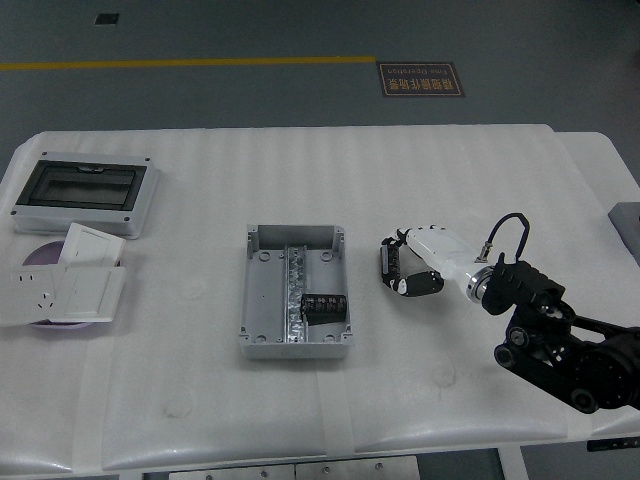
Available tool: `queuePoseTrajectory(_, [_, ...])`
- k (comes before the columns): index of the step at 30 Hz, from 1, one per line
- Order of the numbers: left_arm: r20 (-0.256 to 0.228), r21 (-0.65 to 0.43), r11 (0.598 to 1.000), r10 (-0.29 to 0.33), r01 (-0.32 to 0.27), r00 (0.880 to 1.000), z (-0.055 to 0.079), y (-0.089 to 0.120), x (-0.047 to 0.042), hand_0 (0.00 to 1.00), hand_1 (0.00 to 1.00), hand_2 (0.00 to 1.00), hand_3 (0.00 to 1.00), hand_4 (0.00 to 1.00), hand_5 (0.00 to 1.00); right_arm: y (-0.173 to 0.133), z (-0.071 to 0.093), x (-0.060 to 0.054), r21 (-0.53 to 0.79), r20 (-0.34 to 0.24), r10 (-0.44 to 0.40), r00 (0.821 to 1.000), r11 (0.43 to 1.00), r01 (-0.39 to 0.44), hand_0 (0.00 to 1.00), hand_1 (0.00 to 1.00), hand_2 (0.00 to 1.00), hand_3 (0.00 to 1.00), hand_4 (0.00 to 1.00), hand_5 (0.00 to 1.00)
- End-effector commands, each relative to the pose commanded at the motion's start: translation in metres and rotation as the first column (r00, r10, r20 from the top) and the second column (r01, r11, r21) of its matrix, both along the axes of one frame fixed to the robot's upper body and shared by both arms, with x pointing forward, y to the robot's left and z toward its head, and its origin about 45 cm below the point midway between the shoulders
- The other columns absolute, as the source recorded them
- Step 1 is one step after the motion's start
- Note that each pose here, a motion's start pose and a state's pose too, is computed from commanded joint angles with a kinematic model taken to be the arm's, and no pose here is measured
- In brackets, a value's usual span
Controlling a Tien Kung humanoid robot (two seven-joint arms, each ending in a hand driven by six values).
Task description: Pick up the battery,place it into the box
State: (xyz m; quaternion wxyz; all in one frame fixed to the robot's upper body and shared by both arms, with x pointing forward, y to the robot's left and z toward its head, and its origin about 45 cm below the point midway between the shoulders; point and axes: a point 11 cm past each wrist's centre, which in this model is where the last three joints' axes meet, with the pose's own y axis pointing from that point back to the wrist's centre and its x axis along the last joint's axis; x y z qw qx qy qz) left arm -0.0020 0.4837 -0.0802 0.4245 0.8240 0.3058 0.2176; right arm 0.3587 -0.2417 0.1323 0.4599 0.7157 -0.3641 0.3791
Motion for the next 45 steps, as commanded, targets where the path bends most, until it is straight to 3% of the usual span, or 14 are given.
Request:
queuePoseTrajectory(11, [0.004,-0.001,1.000,-0.001,0.001,1.000,0.000,-0.001,0.0000,0.651,0.653,0.571,0.592,0.609,0.003,-0.002,0.014,0.004,0.033,0.055,-0.017,0.998,0.999,0.015,0.845,0.719,0.635,0.681,0.516,0.183])
queuePoseTrajectory(12, [0.003,-0.001,1.000,-0.001,0.001,1.000,-0.001,-0.001,-0.0001,0.651,0.653,0.571,0.592,0.609,0.003,-0.001,0.019,0.005,0.055,0.066,-0.023,0.998,0.998,0.020,0.845,0.719,0.635,0.681,0.516,0.183])
queuePoseTrajectory(13, [0.003,-0.001,1.000,-0.001,0.001,1.000,-0.001,-0.001,-0.0003,0.651,0.653,0.572,0.592,0.610,0.003,0.001,0.025,0.006,0.080,0.073,-0.030,0.997,0.996,0.024,0.825,0.707,0.624,0.677,0.441,0.150])
queuePoseTrajectory(18, [-0.002,0.001,1.000,-0.002,0.002,1.000,0.000,0.000,-0.0015,0.651,0.653,0.572,0.592,0.610,0.003,0.018,0.058,0.007,0.267,0.112,-0.060,0.992,0.963,0.029,0.825,0.707,0.624,0.677,0.441,0.150])
queuePoseTrajectory(23, [-0.006,0.002,1.000,-0.001,0.002,1.000,0.000,0.000,-0.0027,0.651,0.653,0.571,0.591,0.610,0.004,0.052,0.075,-0.005,0.451,0.103,-0.034,0.994,0.893,-0.016,0.812,0.701,0.619,0.676,0.436,0.153])
queuePoseTrajectory(29, [-0.005,0.001,1.000,-0.018,0.018,1.000,0.000,0.001,-0.0023,0.651,0.652,0.571,0.591,0.612,0.006,0.079,0.057,-0.019,0.513,0.017,0.000,1.000,0.858,-0.009,0.798,0.700,0.620,0.676,0.454,0.165])
queuePoseTrajectory(31, [-0.006,0.002,1.000,-0.022,0.022,1.000,0.000,0.001,-0.0025,0.651,0.652,0.571,0.591,0.612,0.006,0.082,0.051,-0.021,0.494,0.009,0.007,1.000,0.870,-0.011,0.798,0.700,0.620,0.676,0.454,0.165])
queuePoseTrajectory(32, [-0.007,0.002,1.000,-0.023,0.023,1.000,0.000,0.001,-0.0029,0.651,0.652,0.571,0.592,0.613,0.005,0.083,0.048,-0.022,0.480,0.007,0.011,1.000,0.877,-0.013,0.834,0.738,0.704,0.774,0.508,0.222])
queuePoseTrajectory(37, [-0.013,0.003,1.000,-0.022,0.022,1.000,0.000,0.002,-0.0039,0.651,0.652,0.571,0.592,0.613,0.005,0.083,0.039,-0.025,0.432,-0.002,0.019,1.000,0.902,-0.017,0.834,0.738,0.704,0.774,0.508,0.222])
queuePoseTrajectory(38, [-0.013,0.003,1.000,-0.022,0.022,1.000,0.000,0.002,-0.0040,0.652,0.652,0.571,0.591,0.613,0.006,0.082,0.038,-0.025,0.426,-0.003,0.020,1.000,0.905,-0.017,0.991,0.928,0.892,0.987,0.699,0.290])
queuePoseTrajectory(43, [-0.015,0.003,1.000,-0.021,0.021,1.000,0.001,0.002,-0.0040,0.652,0.652,0.571,0.591,0.613,0.006,0.081,0.033,-0.025,0.409,-0.017,0.019,1.000,0.912,-0.011,0.991,0.928,0.892,0.987,0.699,0.290])
queuePoseTrajectory(44, [-0.016,0.003,1.000,-0.020,0.020,1.000,0.001,0.002,-0.0042,0.652,0.652,0.571,0.592,0.613,0.005,0.080,0.031,-0.026,0.407,-0.023,0.019,1.000,0.914,-0.008,0.998,0.998,0.998,0.998,0.786,0.285])
queuePoseTrajectory(45, [-0.017,0.003,1.000,-0.020,0.020,1.000,0.001,0.002,-0.0043,0.652,0.652,0.571,0.592,0.613,0.005,0.080,0.030,-0.026,0.404,-0.027,0.018,0.999,0.915,-0.006,0.998,0.998,0.998,0.998,0.786,0.285])
